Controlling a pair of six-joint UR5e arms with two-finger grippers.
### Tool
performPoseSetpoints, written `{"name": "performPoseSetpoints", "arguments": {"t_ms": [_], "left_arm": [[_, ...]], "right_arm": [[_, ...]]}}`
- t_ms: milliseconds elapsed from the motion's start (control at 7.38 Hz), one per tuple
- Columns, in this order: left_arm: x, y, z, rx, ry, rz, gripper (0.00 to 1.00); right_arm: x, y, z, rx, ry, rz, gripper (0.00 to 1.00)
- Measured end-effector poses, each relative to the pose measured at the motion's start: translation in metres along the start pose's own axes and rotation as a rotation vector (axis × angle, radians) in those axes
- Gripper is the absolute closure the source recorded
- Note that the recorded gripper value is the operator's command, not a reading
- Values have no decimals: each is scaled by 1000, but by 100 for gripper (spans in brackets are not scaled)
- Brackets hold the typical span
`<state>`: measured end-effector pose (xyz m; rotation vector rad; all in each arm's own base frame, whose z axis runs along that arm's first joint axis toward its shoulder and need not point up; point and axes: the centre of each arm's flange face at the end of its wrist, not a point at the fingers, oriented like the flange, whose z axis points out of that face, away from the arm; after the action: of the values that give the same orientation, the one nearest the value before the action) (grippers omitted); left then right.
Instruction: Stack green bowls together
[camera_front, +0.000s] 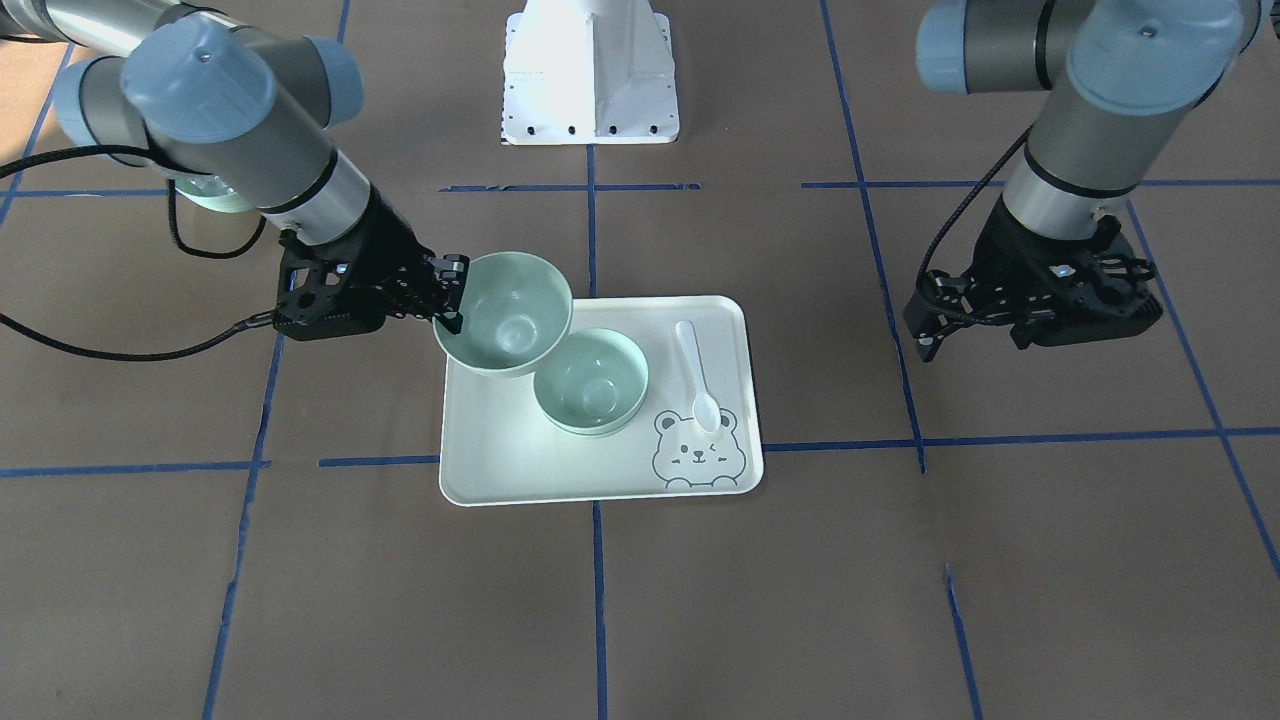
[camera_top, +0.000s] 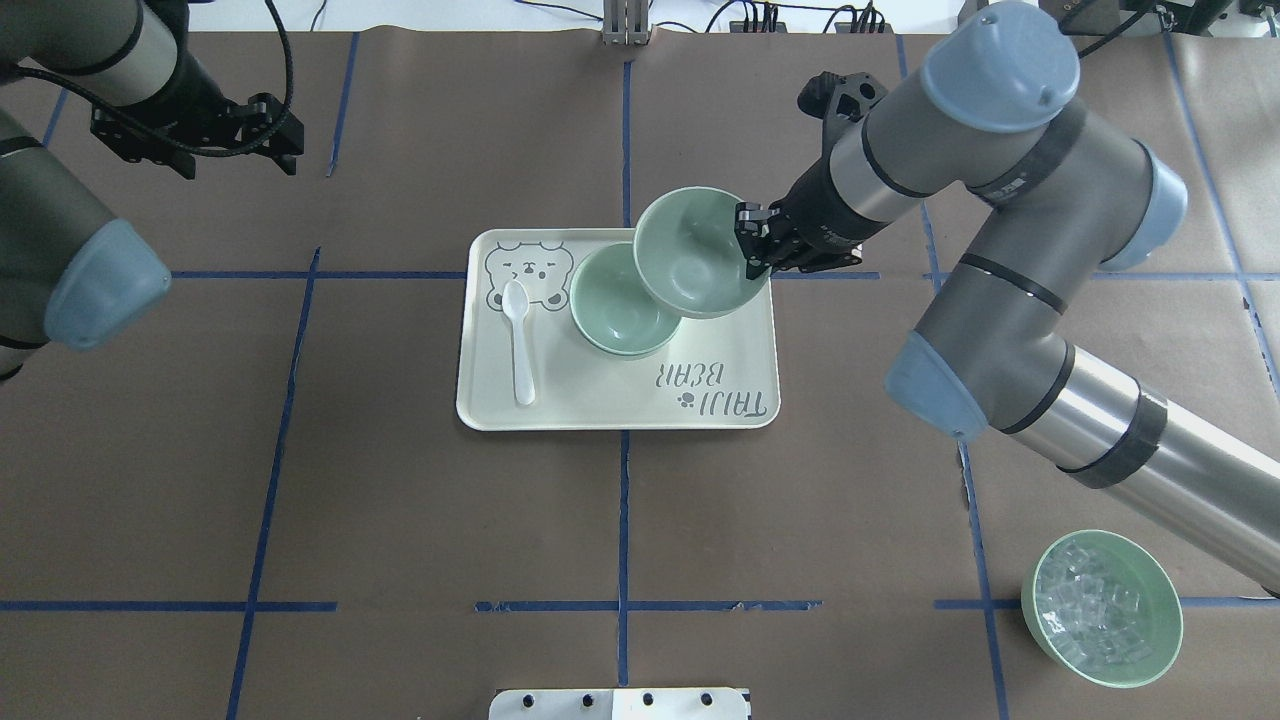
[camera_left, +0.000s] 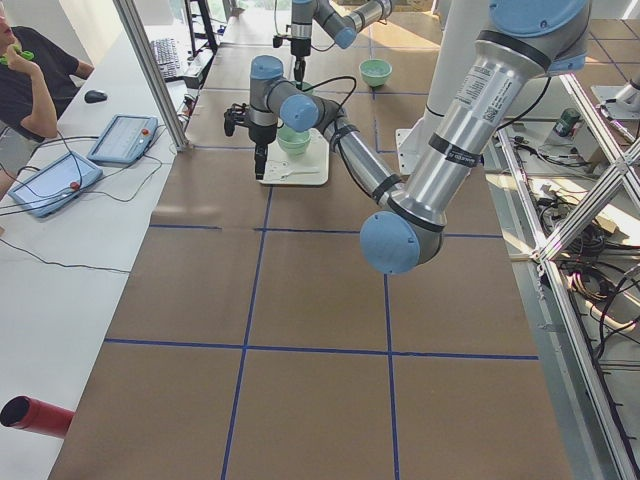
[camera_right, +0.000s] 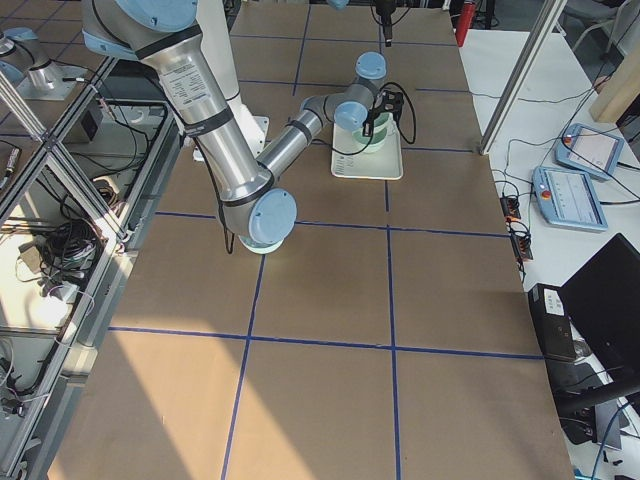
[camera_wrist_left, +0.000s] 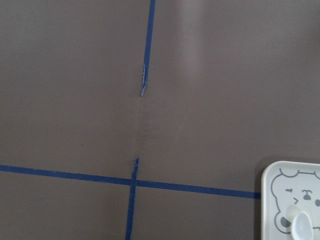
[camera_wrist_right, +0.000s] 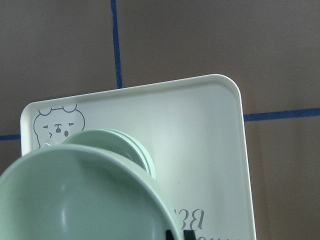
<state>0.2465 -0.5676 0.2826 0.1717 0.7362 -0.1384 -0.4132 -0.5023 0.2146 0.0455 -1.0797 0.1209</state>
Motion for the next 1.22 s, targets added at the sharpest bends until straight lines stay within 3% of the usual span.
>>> {"name": "performPoseSetpoints", "arguments": {"t_ms": [542, 949, 1085, 1220], "left_arm": [[-110, -16, -5, -19, -42, 129, 0], [-175, -18, -9, -36, -58, 193, 0], [-185, -19, -10, -35, -62, 200, 0], [-189, -19, -10, -35, -63, 202, 0]], "right_arm": [[-41, -5, 47, 23, 69, -2, 100], [-62, -12, 71, 18, 91, -6, 100], [-65, -11, 77, 12, 97, -7, 9], [-64, -10, 83, 5, 105, -8, 0]]}}
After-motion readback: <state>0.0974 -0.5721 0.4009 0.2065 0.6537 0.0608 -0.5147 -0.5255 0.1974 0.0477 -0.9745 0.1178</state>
